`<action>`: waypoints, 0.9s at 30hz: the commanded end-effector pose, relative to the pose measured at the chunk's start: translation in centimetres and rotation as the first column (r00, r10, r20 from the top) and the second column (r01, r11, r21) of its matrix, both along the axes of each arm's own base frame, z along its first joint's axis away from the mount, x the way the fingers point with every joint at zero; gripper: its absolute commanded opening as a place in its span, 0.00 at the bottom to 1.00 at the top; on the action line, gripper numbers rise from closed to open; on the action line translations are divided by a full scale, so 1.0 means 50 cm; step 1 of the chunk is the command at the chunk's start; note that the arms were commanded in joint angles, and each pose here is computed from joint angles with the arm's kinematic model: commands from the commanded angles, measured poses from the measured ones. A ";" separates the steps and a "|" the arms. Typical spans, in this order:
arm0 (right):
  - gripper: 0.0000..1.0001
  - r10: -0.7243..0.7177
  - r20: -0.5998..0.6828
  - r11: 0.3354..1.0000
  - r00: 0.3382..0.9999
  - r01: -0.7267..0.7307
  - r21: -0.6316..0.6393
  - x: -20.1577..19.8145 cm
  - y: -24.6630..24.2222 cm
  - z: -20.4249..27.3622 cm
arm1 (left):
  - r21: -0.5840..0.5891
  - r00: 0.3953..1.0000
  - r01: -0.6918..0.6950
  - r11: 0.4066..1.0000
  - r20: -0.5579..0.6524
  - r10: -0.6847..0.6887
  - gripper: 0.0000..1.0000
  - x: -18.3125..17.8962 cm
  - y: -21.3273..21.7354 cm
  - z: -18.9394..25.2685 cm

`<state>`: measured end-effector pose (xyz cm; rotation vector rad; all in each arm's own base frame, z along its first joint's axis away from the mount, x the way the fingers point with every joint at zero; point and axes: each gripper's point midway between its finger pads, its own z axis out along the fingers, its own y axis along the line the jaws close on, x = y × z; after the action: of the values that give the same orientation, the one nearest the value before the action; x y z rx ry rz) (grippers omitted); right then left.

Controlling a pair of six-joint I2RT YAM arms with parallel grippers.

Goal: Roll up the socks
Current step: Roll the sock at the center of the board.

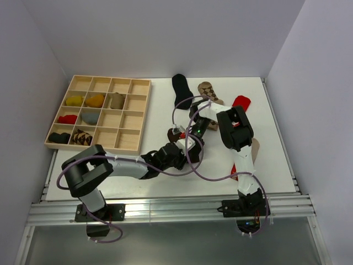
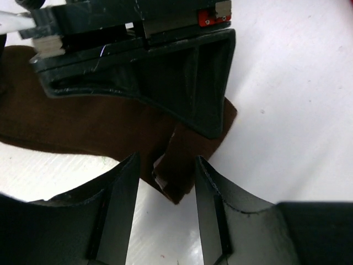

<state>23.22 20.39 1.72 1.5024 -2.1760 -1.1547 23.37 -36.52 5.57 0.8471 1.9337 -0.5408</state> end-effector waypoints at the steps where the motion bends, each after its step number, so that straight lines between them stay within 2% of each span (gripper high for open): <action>1: 0.22 0.040 0.025 0.996 0.999 -0.038 -0.075 0.001 -0.034 -0.020 | -0.002 0.998 0.052 0.999 0.046 -0.052 0.49 0.015 -0.038 0.023; 5: 0.22 0.034 0.038 0.996 0.999 -0.031 -0.083 0.008 -0.033 -0.023 | 0.018 0.999 0.042 0.999 -0.010 -0.042 0.45 0.017 -0.045 -0.015; 8: 0.23 0.018 0.076 0.996 0.997 -0.011 -0.091 0.018 -0.032 -0.026 | 0.002 0.997 0.032 0.999 -0.076 -0.032 0.21 0.019 -0.041 -0.037; 9: 0.27 0.001 0.088 0.995 0.996 0.008 -0.096 0.021 -0.030 -0.027 | -0.003 0.995 0.031 1.000 -0.097 -0.031 0.10 0.017 -0.039 -0.042; 12: 0.36 -0.046 0.144 0.995 0.989 0.059 -0.086 0.033 -0.023 -0.026 | -0.036 0.984 0.027 0.999 -0.174 -0.032 0.01 0.009 -0.027 -0.061; 15: 0.44 -0.111 0.228 0.991 0.967 0.124 -0.043 0.058 -0.017 -0.015 | -0.080 0.961 0.032 0.996 -0.270 -0.053 0.00 -0.006 -0.014 -0.076; 18: 0.49 -0.239 0.326 0.968 0.915 0.251 0.007 0.099 -0.024 0.011 | -0.139 0.927 0.017 0.990 -0.370 -0.068 0.00 -0.008 0.000 -0.079; 23: 0.51 -0.431 0.491 0.899 0.758 0.407 0.160 0.174 -0.062 0.079 | -0.159 0.851 -0.010 0.987 -0.520 -0.075 0.00 0.001 0.012 -0.086; 27: 0.51 -0.468 0.621 0.878 0.628 0.408 0.249 0.192 -0.117 0.106 | -0.166 0.764 -0.031 0.986 -0.640 -0.084 0.00 -0.007 0.019 -0.096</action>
<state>29.64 15.23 4.96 1.4620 -2.9701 -0.9929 25.61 -36.74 3.31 0.6443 2.2326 -1.0339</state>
